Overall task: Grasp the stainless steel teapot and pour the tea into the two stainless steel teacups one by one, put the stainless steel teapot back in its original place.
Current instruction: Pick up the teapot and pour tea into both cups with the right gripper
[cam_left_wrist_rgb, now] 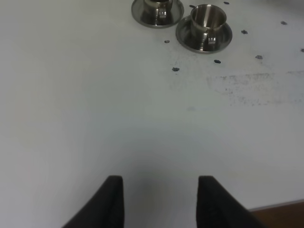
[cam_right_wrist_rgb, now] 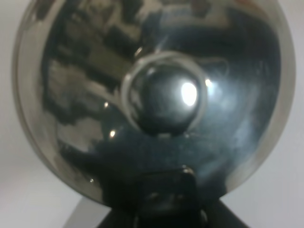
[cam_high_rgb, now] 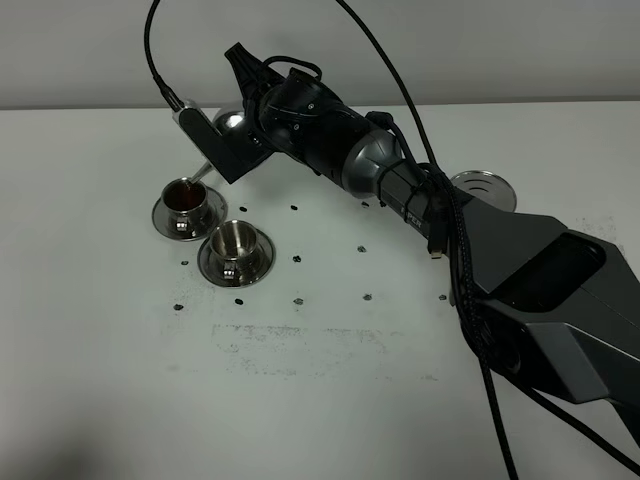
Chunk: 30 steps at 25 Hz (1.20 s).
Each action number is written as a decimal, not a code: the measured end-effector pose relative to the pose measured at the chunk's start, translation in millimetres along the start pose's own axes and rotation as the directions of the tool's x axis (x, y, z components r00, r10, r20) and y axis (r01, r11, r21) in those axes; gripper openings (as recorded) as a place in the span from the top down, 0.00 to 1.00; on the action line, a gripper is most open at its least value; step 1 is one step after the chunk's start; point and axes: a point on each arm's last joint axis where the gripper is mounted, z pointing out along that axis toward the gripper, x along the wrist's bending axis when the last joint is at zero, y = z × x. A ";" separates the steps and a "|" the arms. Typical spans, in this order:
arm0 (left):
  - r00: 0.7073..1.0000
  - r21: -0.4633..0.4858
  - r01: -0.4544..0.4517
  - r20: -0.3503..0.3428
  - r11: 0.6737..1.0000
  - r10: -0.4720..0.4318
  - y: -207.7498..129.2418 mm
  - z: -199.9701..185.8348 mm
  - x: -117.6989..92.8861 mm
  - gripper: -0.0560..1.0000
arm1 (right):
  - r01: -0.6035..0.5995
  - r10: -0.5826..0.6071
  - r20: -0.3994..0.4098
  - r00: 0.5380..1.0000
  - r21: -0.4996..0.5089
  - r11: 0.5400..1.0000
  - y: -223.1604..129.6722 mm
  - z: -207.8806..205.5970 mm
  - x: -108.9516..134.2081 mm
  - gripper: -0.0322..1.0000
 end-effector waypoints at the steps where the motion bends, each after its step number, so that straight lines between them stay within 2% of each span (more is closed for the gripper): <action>1: 1.000 0.000 0.000 0.000 1.000 0.000 0.0 0.0 0.0 0.60 | -0.019 0.019 -0.008 1.000 -0.006 1.000 -0.6 0.4 0.9 0.78; 5: 1.000 0.000 0.000 0.000 1.000 0.000 0.0 0.0 0.0 0.60 | -0.078 0.077 -0.027 0.997 -0.026 0.997 -5.9 -4.7 -1.7 0.78; 11: 1.000 0.000 0.000 0.000 1.000 0.000 0.0 0.0 0.0 0.60 | -0.206 0.204 -0.043 0.978 -0.065 0.976 -20.8 -34.4 -21.1 0.78; 16: 1.000 0.000 0.000 0.000 1.000 0.000 0.0 0.0 0.0 0.60 | -0.378 0.373 -0.066 0.926 -0.147 0.914 -28.6 -81.9 -47.8 0.78; 19: 1.000 0.000 0.000 0.000 1.000 0.000 0.0 0.0 0.0 0.60 | -0.429 0.418 -0.099 0.903 -0.204 0.880 -19.8 -109.3 -55.0 0.78; 23: 1.000 0.000 0.000 0.000 1.000 0.000 0.0 0.0 0.0 0.60 | -0.472 0.426 -0.212 0.880 -0.277 0.837 10.9 -131.8 -40.9 0.78; 26: 1.000 0.000 0.000 0.000 1.000 0.000 0.0 0.0 0.0 0.60 | -0.553 0.455 -0.342 0.822 -0.287 0.782 42.2 -143.2 -22.8 0.78; 28: 1.000 0.000 0.000 0.000 1.000 0.000 0.0 0.0 0.0 0.60 | -0.623 0.496 -0.420 0.760 -0.253 0.741 60.8 -146.9 -13.2 0.78; 30: 1.000 0.000 0.000 0.000 1.000 0.000 0.0 0.0 0.0 0.60 | -0.703 0.556 -0.482 0.677 -0.199 0.683 76.4 -151.1 -8.3 0.78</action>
